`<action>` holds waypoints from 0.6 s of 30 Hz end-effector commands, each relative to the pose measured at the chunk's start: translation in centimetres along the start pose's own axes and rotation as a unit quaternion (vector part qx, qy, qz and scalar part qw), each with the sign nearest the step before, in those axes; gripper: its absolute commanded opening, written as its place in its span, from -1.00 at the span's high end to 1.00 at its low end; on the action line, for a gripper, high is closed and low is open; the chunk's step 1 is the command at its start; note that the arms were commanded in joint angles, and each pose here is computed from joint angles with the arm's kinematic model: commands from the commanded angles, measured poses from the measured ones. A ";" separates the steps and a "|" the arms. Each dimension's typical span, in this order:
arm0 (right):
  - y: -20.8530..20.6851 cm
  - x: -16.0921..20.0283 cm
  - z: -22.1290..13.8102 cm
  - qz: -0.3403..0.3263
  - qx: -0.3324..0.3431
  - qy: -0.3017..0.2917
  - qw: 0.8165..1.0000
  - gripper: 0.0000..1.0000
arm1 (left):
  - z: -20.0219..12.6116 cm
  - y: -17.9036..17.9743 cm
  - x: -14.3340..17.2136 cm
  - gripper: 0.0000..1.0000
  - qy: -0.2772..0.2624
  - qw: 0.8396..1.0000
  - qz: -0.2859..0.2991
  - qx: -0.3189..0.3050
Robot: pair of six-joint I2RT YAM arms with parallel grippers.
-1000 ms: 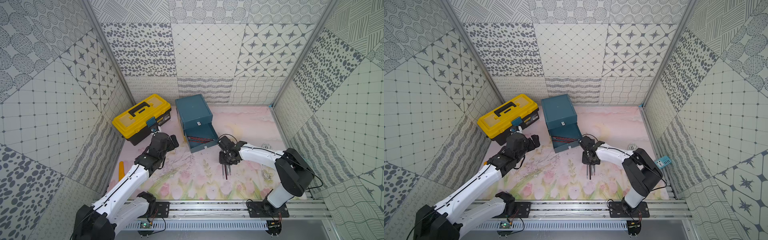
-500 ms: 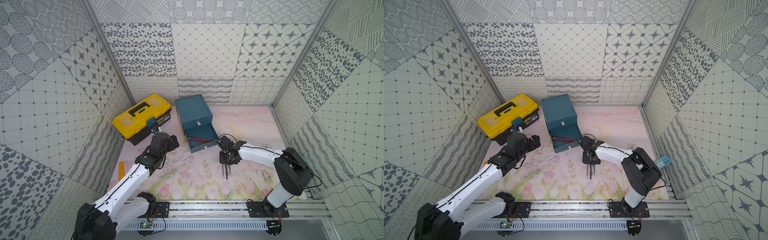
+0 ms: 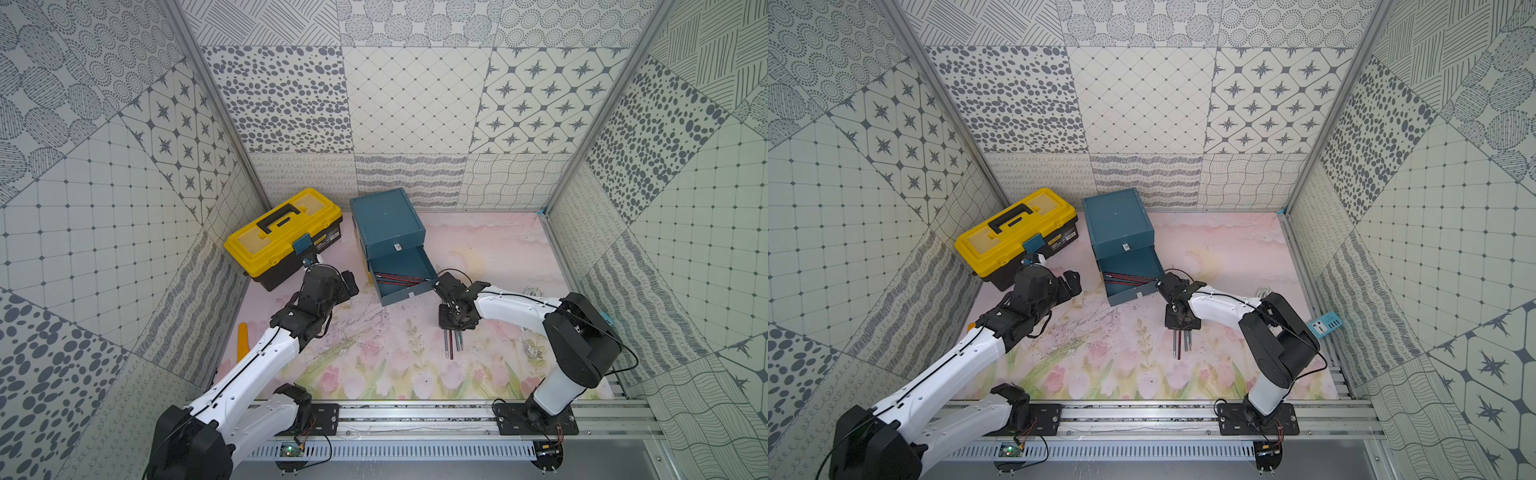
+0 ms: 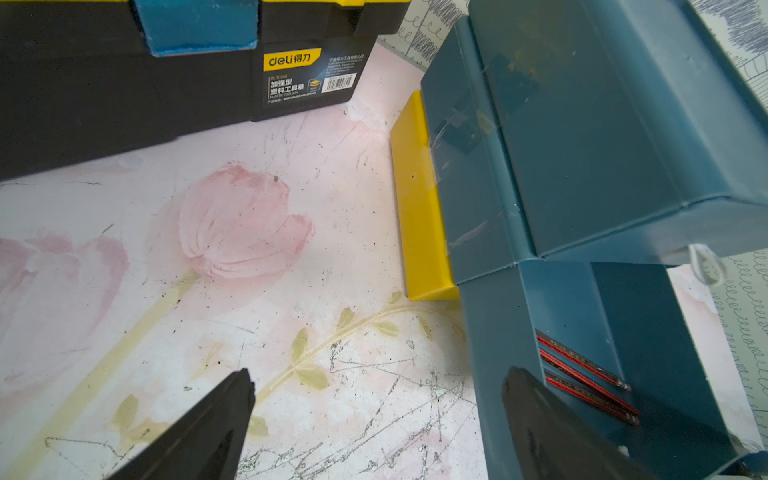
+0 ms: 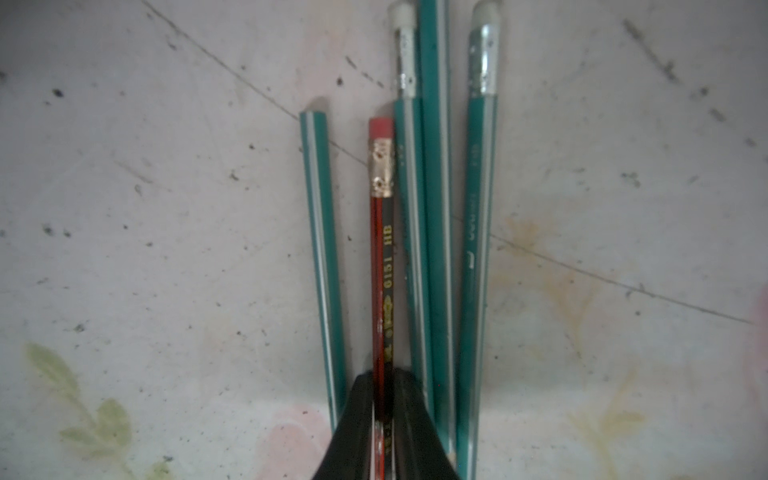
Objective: Please place the pencils in the drawer according to their color
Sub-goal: Pick up the pencil from the center of the board.
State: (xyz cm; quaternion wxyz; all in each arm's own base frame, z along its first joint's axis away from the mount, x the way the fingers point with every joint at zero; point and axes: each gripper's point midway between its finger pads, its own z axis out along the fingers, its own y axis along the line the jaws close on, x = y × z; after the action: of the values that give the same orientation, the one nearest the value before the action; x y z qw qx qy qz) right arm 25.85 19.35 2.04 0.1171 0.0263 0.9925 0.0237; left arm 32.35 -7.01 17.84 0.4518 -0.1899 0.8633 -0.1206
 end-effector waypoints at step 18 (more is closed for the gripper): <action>-0.4 1.4 1.3 -0.010 0.015 0.032 0.999 1.00 | 0.1 0.1 0.0 -0.98 0.000 1.000 -0.003 0.001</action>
State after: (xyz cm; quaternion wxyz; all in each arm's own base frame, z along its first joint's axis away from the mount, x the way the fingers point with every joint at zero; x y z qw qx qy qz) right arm 25.83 19.47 1.91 0.1070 0.0235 0.9938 0.0184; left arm 32.32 -6.99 17.73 0.4504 -0.1915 0.8635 -0.1214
